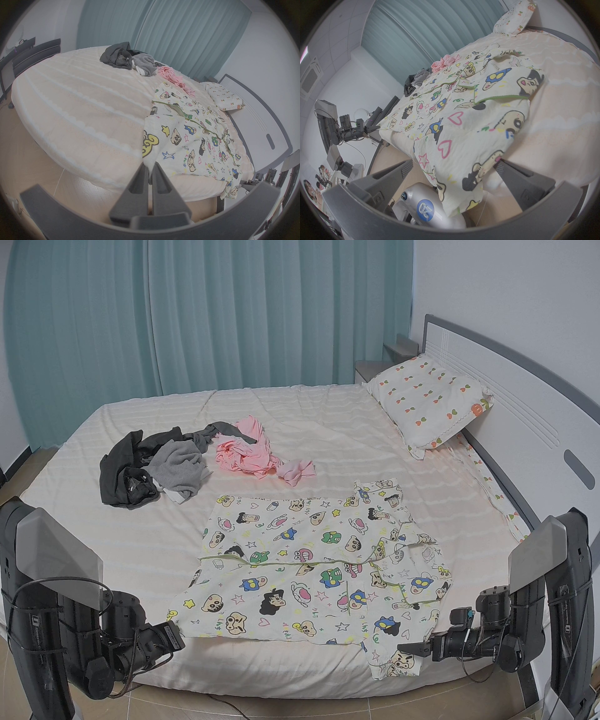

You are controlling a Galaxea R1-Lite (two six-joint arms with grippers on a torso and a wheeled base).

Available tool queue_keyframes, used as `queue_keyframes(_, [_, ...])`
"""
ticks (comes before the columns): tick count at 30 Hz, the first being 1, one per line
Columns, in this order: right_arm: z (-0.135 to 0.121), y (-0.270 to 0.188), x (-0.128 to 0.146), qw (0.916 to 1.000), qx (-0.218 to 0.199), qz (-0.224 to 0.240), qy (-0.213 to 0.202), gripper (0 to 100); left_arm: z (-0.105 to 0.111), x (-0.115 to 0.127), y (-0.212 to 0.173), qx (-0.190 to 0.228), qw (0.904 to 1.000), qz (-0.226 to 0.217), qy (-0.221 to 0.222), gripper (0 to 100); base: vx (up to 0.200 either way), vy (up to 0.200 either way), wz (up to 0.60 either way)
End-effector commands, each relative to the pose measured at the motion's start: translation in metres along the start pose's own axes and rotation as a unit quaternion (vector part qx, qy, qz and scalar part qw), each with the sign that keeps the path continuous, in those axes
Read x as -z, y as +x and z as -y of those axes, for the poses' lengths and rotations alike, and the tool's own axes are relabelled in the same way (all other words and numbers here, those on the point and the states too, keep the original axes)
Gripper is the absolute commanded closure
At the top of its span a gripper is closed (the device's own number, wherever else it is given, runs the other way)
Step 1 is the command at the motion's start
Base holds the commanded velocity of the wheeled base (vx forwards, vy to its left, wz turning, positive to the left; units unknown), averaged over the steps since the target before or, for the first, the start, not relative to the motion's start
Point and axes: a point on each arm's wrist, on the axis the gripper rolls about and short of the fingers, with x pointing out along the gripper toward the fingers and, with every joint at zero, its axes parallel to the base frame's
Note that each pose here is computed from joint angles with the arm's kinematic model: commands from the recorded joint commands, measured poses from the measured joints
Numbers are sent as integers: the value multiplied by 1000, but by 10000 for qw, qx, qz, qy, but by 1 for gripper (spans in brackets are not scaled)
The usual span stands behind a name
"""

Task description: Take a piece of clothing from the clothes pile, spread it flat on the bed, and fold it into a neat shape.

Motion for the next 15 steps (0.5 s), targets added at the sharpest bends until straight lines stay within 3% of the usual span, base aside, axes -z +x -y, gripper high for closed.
queue_keyframes(1, [-2, 3, 0, 10000, -64, -58, -34, 0, 2, -2, 0, 63, 9999, 80, -1, 100, 0, 0, 0])
queue_keyframes(2, [-2, 3, 0, 9999, -72, -60, -49, 0, 2, -2, 0, 63, 9999, 80, -1, 100, 0, 0, 0])
queue_keyframes(3, [-2, 3, 0, 9999, -96, -57, -68, 100, 2, -2, 0, 67, 9999, 87, -1, 100, 0, 0, 0])
queue_keyframes(10, [-2, 3, -1, 9990, -427, -37, -146, 100, 4, -2, 1, 116, 9999, 93, 21, 100, 0, 0, 0])
queue_keyframes(15, [4, -2, -1, 9992, -390, 48, -51, 100, 5, -3, 3, 146, 9998, 137, 16, 100, 0, 0, 0])
